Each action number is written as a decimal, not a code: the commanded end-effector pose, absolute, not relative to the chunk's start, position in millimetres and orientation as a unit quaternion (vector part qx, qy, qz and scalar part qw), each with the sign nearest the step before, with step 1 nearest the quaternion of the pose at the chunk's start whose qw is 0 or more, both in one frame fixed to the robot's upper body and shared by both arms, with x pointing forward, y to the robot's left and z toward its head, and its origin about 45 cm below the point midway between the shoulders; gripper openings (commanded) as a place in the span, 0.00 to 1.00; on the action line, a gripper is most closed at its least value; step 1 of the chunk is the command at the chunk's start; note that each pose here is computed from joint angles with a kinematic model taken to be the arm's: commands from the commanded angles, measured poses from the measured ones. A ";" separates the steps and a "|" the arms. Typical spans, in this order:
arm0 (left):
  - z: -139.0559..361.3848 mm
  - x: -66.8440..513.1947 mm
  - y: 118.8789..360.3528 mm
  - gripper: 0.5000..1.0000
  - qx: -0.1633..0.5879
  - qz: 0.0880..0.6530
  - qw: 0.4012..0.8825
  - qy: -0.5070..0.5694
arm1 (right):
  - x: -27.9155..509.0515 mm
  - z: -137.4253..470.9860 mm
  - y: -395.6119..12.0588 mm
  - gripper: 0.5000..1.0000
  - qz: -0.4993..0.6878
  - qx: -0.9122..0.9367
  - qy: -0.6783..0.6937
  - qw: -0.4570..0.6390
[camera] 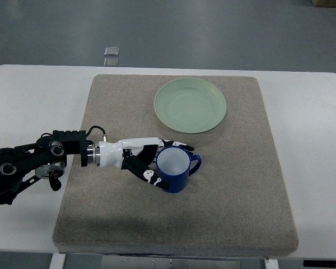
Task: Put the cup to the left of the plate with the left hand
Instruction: 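Close the left hand fingers around the blue mug body, then lift the mug and carry it beside the plate, nearer the left arm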
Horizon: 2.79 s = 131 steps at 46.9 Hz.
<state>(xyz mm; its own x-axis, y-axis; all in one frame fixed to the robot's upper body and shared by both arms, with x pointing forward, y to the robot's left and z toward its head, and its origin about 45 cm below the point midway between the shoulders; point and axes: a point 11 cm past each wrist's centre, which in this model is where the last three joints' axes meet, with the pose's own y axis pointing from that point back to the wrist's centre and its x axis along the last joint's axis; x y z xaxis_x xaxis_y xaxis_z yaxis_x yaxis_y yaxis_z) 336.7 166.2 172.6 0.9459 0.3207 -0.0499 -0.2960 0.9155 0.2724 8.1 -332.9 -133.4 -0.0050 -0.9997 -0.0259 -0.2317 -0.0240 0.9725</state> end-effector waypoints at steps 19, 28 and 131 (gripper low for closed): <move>175.5 340.7 160.3 0.95 0.119 0.173 0.977 0.037 | 8.1 -133.4 -332.9 0.86 -0.447 0.559 -0.551 0.430; 175.3 341.0 159.8 0.80 0.118 0.176 0.977 0.035 | 8.1 -133.4 -332.9 0.86 -0.447 0.559 -0.551 0.430; 193.1 440.5 295.6 0.33 0.051 0.577 0.815 -0.002 | 8.1 -133.4 -332.9 0.86 -0.447 0.559 -0.551 0.430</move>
